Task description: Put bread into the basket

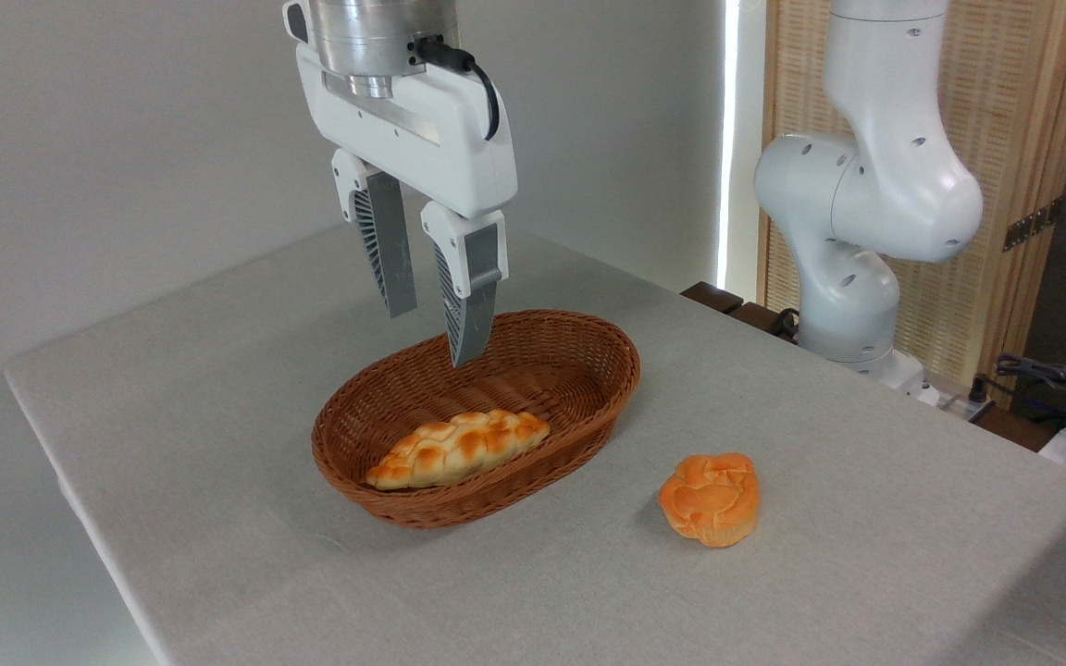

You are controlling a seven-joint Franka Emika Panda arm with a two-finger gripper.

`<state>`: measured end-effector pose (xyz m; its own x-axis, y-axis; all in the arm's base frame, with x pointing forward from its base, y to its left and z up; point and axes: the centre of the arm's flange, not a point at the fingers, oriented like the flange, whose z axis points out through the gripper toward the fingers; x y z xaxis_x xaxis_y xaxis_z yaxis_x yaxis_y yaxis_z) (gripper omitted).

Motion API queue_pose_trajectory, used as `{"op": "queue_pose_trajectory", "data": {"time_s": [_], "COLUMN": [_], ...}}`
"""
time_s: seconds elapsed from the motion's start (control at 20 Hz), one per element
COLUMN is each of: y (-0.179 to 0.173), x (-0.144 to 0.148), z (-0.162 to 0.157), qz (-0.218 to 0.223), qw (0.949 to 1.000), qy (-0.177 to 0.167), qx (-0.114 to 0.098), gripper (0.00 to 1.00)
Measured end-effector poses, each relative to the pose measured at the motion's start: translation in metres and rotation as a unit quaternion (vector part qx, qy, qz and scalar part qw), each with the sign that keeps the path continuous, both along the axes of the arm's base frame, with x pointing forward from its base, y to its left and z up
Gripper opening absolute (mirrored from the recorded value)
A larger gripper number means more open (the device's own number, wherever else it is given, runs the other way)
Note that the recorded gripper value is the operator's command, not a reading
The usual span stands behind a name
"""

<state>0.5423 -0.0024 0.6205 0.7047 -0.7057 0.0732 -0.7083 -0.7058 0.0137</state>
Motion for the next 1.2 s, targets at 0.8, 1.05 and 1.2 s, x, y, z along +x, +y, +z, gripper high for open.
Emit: {"op": "queue_pose_trajectory", "data": {"time_s": [0.8, 1.05, 1.2], "y": [-0.0050, -0.0050, -0.0050], "x": [0.0004, -0.0011, -0.0019], "z": [-0.0007, -0.0021, -0.0027], "qz": [0.002, 0.002, 0.002], "qw": [0.9997, 0.9997, 0.9997], "qy": [0.001, 0.009, 0.012], "qx": [0.023, 0.023, 0.023], "gripper": [1.00, 1.00, 1.00]}}
